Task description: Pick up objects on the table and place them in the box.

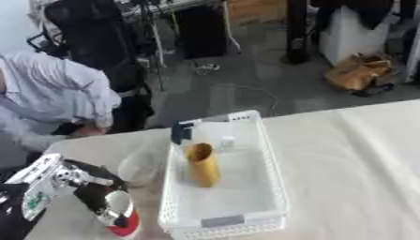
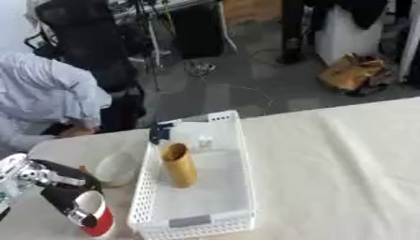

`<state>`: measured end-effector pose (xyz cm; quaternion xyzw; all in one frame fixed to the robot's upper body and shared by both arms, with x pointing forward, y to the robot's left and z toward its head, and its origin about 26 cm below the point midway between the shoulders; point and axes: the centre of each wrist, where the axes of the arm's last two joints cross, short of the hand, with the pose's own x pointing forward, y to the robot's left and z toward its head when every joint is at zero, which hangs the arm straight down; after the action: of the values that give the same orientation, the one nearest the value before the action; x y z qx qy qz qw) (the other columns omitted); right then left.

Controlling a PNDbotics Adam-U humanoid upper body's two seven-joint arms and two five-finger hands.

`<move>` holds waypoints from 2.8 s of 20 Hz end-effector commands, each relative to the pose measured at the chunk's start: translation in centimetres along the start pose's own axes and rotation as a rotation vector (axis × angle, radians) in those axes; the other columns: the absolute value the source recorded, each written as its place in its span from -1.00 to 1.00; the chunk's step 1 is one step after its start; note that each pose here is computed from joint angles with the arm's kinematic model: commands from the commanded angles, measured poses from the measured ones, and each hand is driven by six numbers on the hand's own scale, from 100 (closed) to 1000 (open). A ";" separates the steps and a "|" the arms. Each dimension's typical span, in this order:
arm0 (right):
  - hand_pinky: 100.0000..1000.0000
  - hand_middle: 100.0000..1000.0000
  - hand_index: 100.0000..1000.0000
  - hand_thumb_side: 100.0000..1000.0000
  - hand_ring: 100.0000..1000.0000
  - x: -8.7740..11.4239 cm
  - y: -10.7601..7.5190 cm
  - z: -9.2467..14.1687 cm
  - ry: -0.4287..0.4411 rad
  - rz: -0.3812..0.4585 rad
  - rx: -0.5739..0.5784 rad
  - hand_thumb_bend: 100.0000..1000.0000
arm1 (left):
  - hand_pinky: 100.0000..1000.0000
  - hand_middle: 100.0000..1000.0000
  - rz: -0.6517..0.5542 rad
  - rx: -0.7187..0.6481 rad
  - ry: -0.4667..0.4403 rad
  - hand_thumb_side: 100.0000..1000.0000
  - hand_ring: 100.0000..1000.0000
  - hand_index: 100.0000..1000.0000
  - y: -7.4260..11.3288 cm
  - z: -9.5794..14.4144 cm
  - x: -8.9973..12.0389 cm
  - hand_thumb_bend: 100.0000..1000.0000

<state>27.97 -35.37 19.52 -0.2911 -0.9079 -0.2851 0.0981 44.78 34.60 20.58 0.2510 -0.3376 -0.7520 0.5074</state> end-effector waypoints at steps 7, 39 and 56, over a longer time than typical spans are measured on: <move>0.13 -0.22 -0.15 0.48 0.12 0.5 0.4 -0.7 -0.031 -0.036 -0.017 -1.00 | 1.00 1.00 -0.077 -0.036 0.037 0.46 1.00 1.00 0.3 0.5 -0.7 0.98; 0.14 -0.22 -0.16 0.44 0.12 0.5 0.6 -0.8 -0.028 -0.041 -0.034 -1.00 | 0.98 1.00 -0.036 -0.100 0.055 0.39 1.00 1.00 -1.1 -1.0 -1.4 0.84; 0.15 -0.22 -0.16 0.42 0.12 0.5 0.5 -0.7 -0.016 -0.034 -0.031 -1.00 | -0.05 0.40 0.011 -0.031 -0.034 0.49 0.15 0.81 -0.2 -0.7 0.0 0.41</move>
<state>28.11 -35.18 19.69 -0.2850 -0.9059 -0.2965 0.1008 45.33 33.87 18.45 0.2254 -0.3364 -0.7546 0.5164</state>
